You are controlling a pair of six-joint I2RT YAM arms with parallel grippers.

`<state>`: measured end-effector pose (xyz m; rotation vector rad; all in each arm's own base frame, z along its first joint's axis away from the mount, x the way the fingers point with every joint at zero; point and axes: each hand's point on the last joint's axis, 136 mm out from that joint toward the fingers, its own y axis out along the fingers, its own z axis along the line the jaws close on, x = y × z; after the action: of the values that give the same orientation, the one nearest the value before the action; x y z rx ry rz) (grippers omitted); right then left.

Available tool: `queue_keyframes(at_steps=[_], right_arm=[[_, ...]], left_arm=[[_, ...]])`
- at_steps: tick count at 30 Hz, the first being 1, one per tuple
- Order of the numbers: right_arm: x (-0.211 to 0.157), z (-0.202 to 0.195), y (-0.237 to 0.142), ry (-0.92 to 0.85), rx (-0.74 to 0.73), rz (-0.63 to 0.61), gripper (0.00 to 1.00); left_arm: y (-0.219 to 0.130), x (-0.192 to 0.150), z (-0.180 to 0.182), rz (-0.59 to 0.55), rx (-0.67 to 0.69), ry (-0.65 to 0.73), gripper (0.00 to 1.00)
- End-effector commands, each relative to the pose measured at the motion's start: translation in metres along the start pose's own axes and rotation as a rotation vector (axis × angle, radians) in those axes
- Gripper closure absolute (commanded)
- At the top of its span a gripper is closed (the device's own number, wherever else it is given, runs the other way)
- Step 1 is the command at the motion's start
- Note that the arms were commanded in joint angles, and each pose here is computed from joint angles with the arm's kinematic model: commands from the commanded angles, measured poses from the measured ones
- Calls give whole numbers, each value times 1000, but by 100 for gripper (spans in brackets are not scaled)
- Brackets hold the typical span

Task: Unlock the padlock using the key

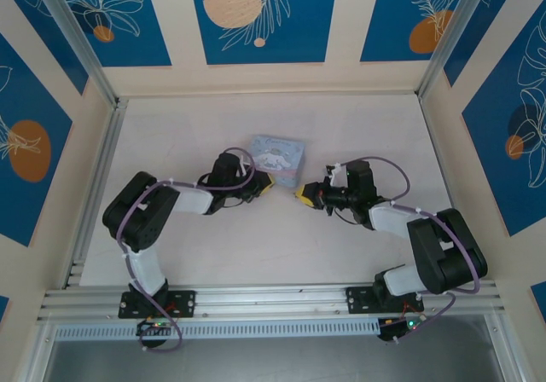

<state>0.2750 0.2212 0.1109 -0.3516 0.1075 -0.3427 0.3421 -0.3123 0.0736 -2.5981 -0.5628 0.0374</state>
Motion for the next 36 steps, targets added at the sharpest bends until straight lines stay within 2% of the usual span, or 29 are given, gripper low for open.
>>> queue_keyframes(at_steps=[1,7,12,24,36], right_arm=[[-1,5,4,-1,30,4,100],[1,9,9,-10,35,9,100],[5,11,11,-13,40,2,100],[9,23,16,24,81,-52,100],[24,20,21,111,113,-184,100]], left_arm=[[-11,-4,-33,49,-45,20,100],[-29,-6,-48,67,31,113,100],[-34,-4,-55,58,41,149,100],[-26,-5,-60,14,-56,51,100],[-15,-3,-63,-67,-137,-98,100]])
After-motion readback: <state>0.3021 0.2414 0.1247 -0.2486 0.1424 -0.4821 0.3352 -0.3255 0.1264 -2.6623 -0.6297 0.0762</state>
